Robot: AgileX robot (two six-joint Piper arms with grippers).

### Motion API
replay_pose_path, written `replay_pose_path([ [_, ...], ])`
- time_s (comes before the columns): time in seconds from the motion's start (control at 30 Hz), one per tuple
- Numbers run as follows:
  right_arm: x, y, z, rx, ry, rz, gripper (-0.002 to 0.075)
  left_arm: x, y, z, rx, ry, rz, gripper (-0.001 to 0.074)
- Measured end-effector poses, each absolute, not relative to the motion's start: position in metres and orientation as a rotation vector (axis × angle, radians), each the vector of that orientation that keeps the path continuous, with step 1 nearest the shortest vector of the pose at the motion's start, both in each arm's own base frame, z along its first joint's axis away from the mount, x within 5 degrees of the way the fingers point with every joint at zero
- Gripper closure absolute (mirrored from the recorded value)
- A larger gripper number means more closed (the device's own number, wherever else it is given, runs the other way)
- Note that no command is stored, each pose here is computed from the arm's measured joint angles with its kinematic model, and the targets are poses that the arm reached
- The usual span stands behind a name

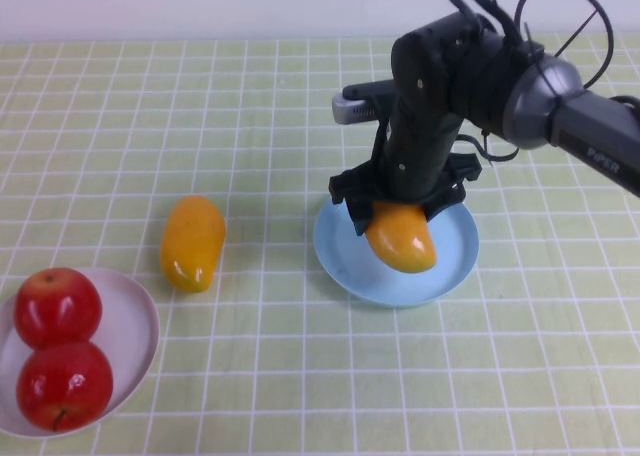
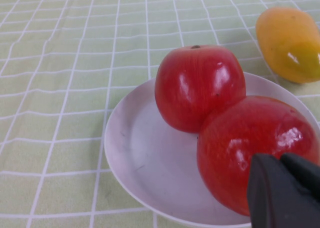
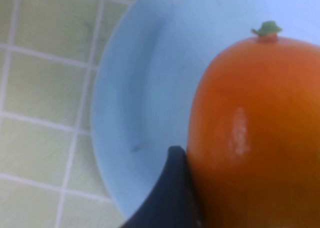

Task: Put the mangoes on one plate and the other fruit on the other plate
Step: Put another type of fruit in the right plate

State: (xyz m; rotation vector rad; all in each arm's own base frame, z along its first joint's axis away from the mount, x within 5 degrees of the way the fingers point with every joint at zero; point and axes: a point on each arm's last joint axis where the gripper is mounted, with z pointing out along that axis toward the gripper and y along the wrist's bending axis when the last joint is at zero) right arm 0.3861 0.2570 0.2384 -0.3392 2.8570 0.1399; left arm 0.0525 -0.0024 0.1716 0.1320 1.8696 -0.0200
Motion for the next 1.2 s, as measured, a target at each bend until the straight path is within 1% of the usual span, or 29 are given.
replay_pose_path([
  [0.13, 0.390, 0.261, 0.223, -0.426, 2.871, 0.162, 0.0148, 0.053, -0.002, 0.172, 0.132, 1.870, -0.020, 0.0732],
  [0.27, 0.391, 0.265, 0.216, -0.451, 2.876, 0.201, 0.0146, 0.053, -0.002, 0.172, 0.132, 1.870, -0.020, 0.0732],
  [0.3, 0.391, 0.265, 0.215, -0.454, 2.875, 0.201, 0.0137, 0.053, -0.002, 0.172, 0.132, 1.870, -0.020, 0.0732],
  [0.37, 0.391, 0.265, 0.214, -0.456, 2.875, 0.194, 0.0091, 0.053, -0.002, 0.172, 0.132, 1.870, -0.020, 0.0732],
  [0.43, 0.392, 0.264, 0.218, -0.462, 2.871, 0.178, 0.0060, 0.053, -0.002, 0.172, 0.132, 1.870, -0.020, 0.0732],
  [0.5, 0.393, 0.264, 0.224, -0.466, 2.871, 0.165, 0.0045, 0.053, -0.002, 0.172, 0.132, 1.870, -0.020, 0.0732],
  [0.6, 0.395, 0.263, 0.239, -0.470, 2.846, 0.145, 0.0037, 0.053, -0.002, 0.172, 0.132, 1.870, -0.020, 0.0732],
  [0.73, 0.397, 0.269, 0.260, -0.474, 2.785, 0.167, 0.0034, 0.053, -0.002, 0.172, 0.132, 1.870, -0.020, 0.0732],
  [0.83, 0.387, 0.288, 0.274, -0.493, 2.746, 0.240, 0.0034, 0.053, -0.002, 0.172, 0.132, 1.870, -0.020, 0.0732],
  [0.97, 0.369, 0.327, 0.284, -0.549, 2.643, 0.427, 0.0034, 0.053, -0.002, 0.172, 0.132, 1.870, -0.020, 0.0732],
  [1.1, 0.356, 0.361, 0.279, -0.571, 2.563, 0.593, 0.0034, 0.053, -0.002, 0.172, 0.132, 1.870, -0.020, 0.0732],
  [1.2, 0.355, 0.380, 0.267, -0.576, 2.532, 0.658, 0.0034, 0.053, -0.002, 0.172, 0.132, 1.870, -0.020, 0.0732],
])
